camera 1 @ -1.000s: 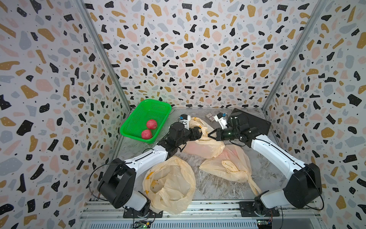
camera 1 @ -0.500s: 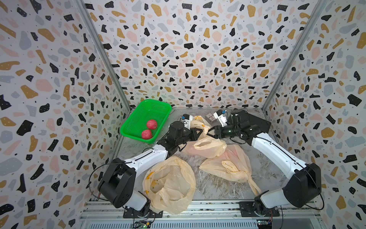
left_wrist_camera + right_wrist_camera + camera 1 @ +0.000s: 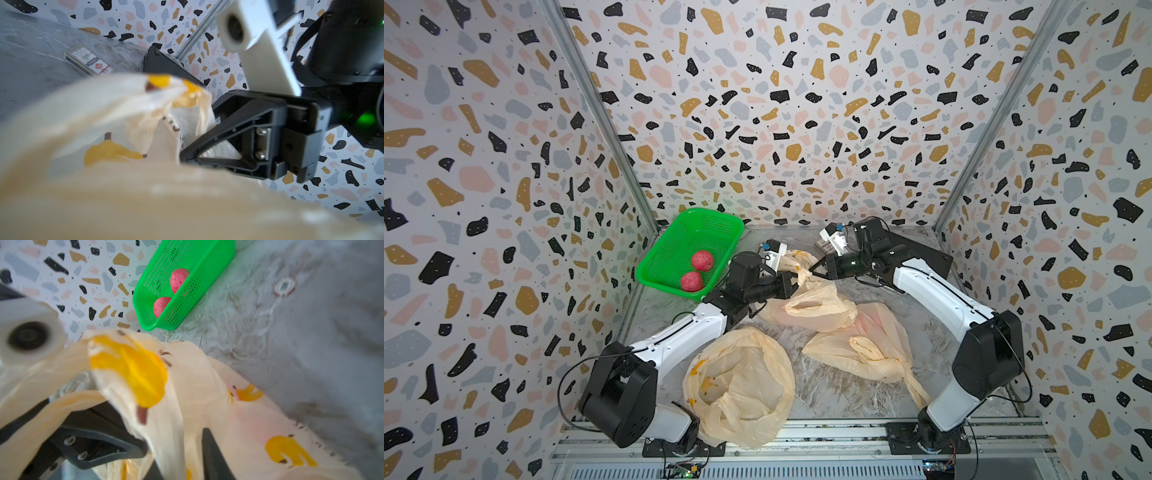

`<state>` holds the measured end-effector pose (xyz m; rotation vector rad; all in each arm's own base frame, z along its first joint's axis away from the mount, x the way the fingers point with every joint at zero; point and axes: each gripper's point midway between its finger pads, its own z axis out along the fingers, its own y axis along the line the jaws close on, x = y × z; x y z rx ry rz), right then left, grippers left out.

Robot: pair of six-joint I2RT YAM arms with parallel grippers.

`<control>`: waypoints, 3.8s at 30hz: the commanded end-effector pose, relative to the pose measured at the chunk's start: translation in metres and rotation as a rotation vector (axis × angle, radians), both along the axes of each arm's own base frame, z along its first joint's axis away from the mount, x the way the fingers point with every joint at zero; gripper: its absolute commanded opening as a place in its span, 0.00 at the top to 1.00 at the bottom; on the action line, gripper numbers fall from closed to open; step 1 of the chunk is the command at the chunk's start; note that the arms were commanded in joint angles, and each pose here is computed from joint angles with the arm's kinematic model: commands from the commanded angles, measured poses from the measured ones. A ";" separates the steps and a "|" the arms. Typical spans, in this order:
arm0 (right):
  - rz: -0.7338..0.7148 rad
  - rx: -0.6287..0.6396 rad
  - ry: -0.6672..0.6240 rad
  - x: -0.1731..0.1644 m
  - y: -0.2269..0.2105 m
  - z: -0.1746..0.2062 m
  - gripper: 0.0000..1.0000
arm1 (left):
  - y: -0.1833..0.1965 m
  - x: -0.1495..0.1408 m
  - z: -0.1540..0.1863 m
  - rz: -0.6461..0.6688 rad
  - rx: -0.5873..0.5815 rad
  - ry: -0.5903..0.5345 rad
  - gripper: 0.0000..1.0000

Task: Untie the knot of a plastic bag & take out the apple
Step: Move the plastic bag to the center of the board.

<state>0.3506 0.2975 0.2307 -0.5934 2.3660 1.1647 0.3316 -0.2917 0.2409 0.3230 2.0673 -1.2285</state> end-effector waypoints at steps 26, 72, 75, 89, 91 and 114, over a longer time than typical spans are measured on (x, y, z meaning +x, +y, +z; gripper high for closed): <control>-0.593 -0.255 -0.042 0.089 -0.156 -0.057 1.00 | 0.183 -0.001 -0.096 0.449 0.292 0.234 1.00; -0.231 -0.141 -0.032 0.045 -0.077 -0.035 1.00 | 0.053 0.034 0.003 -0.019 0.833 -0.575 0.01; -0.205 -0.128 -0.037 0.040 -0.072 -0.031 1.00 | 0.052 0.047 -0.002 0.006 0.864 -0.603 0.01; -0.061 -0.139 -0.050 0.008 -0.064 -0.034 1.00 | 0.068 0.079 0.003 0.102 0.717 -0.541 0.89; -0.055 -0.154 -0.052 0.007 -0.065 -0.036 1.00 | 0.066 0.075 0.005 0.082 0.703 -0.543 1.00; 0.104 -0.144 -0.406 -0.047 -0.006 0.100 0.36 | 0.078 0.080 0.044 0.402 0.191 0.088 1.00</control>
